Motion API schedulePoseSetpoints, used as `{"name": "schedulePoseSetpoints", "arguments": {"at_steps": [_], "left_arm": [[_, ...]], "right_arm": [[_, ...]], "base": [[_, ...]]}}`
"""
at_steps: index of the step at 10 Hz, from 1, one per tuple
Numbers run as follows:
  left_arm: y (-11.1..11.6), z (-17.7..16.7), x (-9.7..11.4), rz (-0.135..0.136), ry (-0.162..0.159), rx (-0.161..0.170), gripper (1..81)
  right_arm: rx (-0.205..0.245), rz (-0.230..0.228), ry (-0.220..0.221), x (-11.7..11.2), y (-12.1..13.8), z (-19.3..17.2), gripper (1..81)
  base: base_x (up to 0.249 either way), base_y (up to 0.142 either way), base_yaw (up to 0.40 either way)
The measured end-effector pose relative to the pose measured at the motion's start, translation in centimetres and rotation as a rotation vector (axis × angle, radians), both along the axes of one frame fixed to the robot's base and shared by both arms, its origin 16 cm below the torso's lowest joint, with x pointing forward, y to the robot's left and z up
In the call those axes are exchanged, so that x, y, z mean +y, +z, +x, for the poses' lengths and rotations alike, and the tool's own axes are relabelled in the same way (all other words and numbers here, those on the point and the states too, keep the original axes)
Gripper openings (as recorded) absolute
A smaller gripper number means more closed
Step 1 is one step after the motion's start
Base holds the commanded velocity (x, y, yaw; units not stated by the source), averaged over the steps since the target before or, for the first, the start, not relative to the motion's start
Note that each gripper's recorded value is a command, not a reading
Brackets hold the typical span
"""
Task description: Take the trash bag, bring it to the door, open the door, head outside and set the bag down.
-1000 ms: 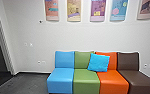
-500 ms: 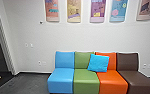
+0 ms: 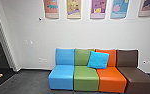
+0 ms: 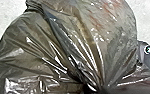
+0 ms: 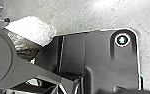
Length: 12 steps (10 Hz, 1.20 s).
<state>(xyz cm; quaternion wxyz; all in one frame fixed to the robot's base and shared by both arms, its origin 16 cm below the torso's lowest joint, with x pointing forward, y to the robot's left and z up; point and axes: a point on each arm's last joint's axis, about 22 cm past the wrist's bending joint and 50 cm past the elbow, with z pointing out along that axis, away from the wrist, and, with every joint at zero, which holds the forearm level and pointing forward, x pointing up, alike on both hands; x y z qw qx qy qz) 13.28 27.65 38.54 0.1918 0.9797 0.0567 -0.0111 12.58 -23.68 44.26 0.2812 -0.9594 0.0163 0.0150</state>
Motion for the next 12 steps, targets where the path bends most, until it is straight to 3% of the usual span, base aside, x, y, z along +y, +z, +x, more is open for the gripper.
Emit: {"name": "schedulePoseSetpoints", "arguments": {"at_steps": [2, 3, 5, 7, 12], "left_arm": [[0.2, -1.6, -0.7, 0.010, -0.010, -0.009, 1.0], [0.6, -1.3, -0.8, 0.019, -0.013, -0.032, 1.0], [1.8, -1.1, -1.7, 0.013, -0.020, -0.074, 1.0], [2.7, -1.6, -1.8, 0.014, -0.030, -0.096, 1.0], [2.8, -6.5, -3.5, 0.049, -0.056, -0.049, 1.0]], "right_arm": [[-0.012, -0.005, 0.001, 0.5, 0.4, -0.9, 81.1], [-0.040, 0.001, 0.006, 1.3, 0.9, -0.7, 81.1], [-0.082, 0.000, 0.008, 1.3, 2.2, -0.6, 81.1], [-0.102, -0.010, 0.010, 1.0, 2.8, -1.3, 81.1], [-0.043, -0.073, 0.004, 0.3, 1.7, -6.3, 81.1]], "base": [[0.000, 0.000, 0.000], [0.000, 0.000, 0.000], [0.000, 0.000, 0.000], [0.000, 0.000, 0.000], [0.000, 0.000, 0.000]]}}
